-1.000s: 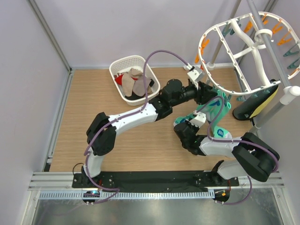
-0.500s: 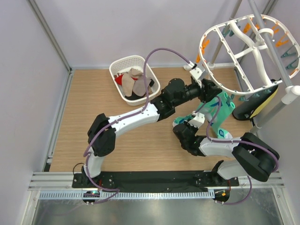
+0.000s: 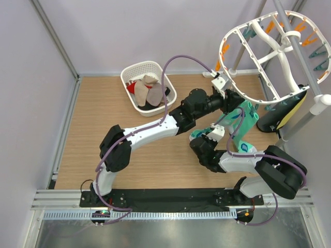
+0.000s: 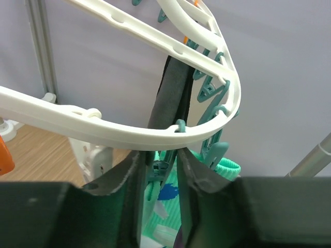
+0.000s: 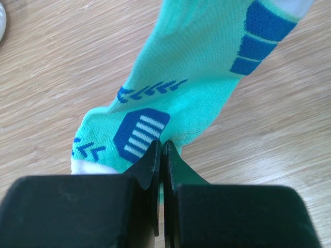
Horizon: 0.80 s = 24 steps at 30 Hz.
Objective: Remove the socks clipped to the hanger
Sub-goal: Remove the sock from the hanger, then place the sock in the bin.
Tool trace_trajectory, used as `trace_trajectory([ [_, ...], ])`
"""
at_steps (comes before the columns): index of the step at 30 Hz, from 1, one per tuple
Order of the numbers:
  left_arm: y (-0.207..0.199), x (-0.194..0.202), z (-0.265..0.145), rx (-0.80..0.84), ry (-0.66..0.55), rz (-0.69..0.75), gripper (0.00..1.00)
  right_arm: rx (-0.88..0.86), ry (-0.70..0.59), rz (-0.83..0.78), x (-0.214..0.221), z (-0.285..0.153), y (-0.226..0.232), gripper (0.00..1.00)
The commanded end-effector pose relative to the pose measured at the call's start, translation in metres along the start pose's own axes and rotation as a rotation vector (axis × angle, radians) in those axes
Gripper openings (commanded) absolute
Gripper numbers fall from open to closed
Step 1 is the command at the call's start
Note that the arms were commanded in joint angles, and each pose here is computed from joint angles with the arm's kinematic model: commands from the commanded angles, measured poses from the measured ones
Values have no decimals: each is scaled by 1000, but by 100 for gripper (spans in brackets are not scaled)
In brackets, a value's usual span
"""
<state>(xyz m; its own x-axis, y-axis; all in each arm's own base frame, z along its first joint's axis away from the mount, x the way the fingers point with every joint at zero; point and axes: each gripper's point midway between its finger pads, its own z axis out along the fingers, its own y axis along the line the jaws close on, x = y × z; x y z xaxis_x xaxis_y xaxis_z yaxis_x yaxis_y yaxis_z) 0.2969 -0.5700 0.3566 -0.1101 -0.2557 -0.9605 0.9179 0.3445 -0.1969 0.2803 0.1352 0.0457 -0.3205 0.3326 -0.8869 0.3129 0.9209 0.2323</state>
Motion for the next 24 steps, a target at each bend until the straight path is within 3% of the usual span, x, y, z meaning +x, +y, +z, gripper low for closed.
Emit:
trace_trajectory([
  [1, -9, -36, 5, 2, -110, 33, 27, 2, -57, 38, -13, 0, 9, 1],
  [2, -9, -36, 6, 5, -110, 33, 20, 2, -56, 38, -12, 0, 10, 1],
  [4, -10, -35, 7, 11, -108, 26, 15, 5, -56, 40, -11, 0, 9, 1],
  [6, -12, -38, 6, 16, -109, 22, 1, 4, -56, 45, -12, -1, 9, 1],
  [13, -13, -42, 1, 6, -102, 14, 0, -8, -47, 50, -12, -4, 10, 1],
  [15, -12, -41, -4, -7, -94, 11, 24, -19, -46, 27, -13, -6, 12, 1],
  [16, -10, -41, -13, -24, -89, 8, 44, -36, -43, 18, -15, -10, 16, 1],
  [17, -8, -41, -17, -38, -90, 8, 51, -46, -43, 3, -16, -12, 17, 1],
  [20, 0, -46, -37, -91, -86, 30, 63, -113, -35, -6, -24, -23, 32, 1],
  [24, 16, -59, -66, -191, -60, 63, 71, -224, -18, -69, -32, -40, 57, 1],
])
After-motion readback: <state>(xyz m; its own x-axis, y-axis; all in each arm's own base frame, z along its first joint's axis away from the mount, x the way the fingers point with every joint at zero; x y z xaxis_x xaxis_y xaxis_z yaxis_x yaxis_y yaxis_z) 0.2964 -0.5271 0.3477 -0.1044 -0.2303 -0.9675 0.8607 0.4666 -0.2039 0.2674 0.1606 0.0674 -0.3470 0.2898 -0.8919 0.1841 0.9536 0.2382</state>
